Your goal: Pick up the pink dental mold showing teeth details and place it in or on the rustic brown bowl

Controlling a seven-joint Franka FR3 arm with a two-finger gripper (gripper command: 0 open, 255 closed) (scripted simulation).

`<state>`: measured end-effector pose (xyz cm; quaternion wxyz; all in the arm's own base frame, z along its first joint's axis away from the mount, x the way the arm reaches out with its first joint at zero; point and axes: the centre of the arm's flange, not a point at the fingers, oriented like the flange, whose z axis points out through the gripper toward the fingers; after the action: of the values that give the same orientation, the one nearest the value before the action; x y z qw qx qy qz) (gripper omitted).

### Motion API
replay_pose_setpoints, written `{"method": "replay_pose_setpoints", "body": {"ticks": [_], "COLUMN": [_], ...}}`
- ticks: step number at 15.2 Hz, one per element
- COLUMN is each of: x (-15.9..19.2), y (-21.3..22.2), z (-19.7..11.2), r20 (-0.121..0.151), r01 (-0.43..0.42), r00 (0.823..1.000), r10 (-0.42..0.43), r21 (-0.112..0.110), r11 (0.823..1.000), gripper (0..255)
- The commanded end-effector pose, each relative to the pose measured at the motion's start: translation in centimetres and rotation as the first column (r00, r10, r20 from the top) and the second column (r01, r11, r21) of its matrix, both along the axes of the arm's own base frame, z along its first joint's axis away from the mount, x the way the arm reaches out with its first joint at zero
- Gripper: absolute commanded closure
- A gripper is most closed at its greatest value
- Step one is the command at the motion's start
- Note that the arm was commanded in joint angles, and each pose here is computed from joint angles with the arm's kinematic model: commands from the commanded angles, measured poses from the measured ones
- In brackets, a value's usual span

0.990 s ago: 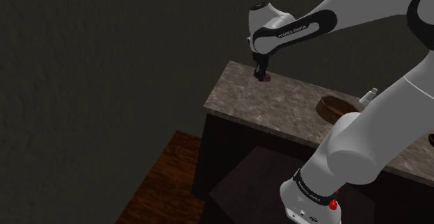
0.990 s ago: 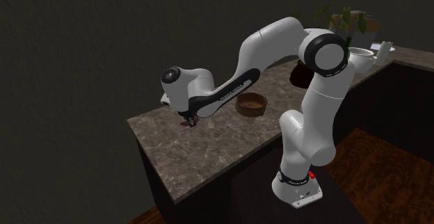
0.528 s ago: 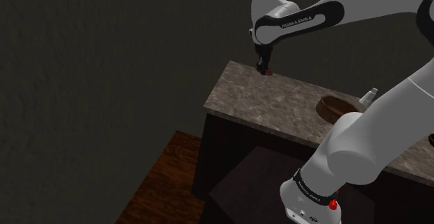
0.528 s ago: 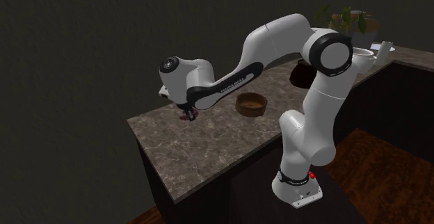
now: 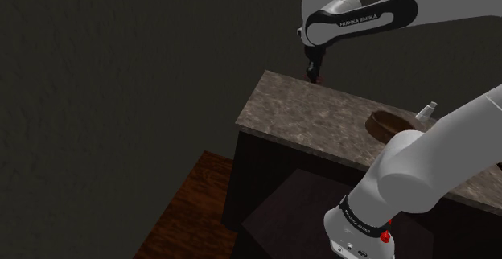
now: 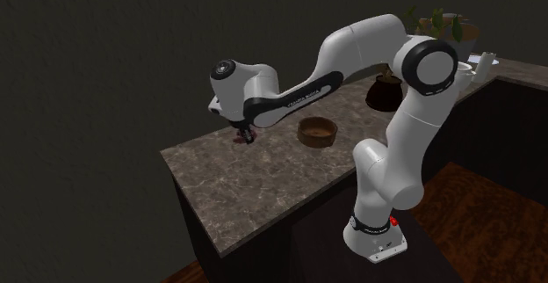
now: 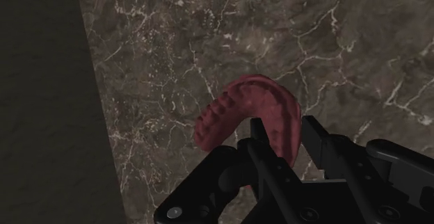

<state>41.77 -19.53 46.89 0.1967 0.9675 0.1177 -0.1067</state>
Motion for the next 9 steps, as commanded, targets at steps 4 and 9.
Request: {"method": "replay_pose_setpoints", "body": {"ticks": [4, 9], "x": [-5.9, -11.9], "y": [-2.7, -5.4], "z": [0.7, 1.0], "r20": [0.0, 0.0], "r01": [0.0, 0.0], "r00": [1.0, 1.0], "r10": [0.0, 0.0], "r21": [0.0, 0.0], "r11": [1.0, 1.0], "gripper": [255, 255]}}
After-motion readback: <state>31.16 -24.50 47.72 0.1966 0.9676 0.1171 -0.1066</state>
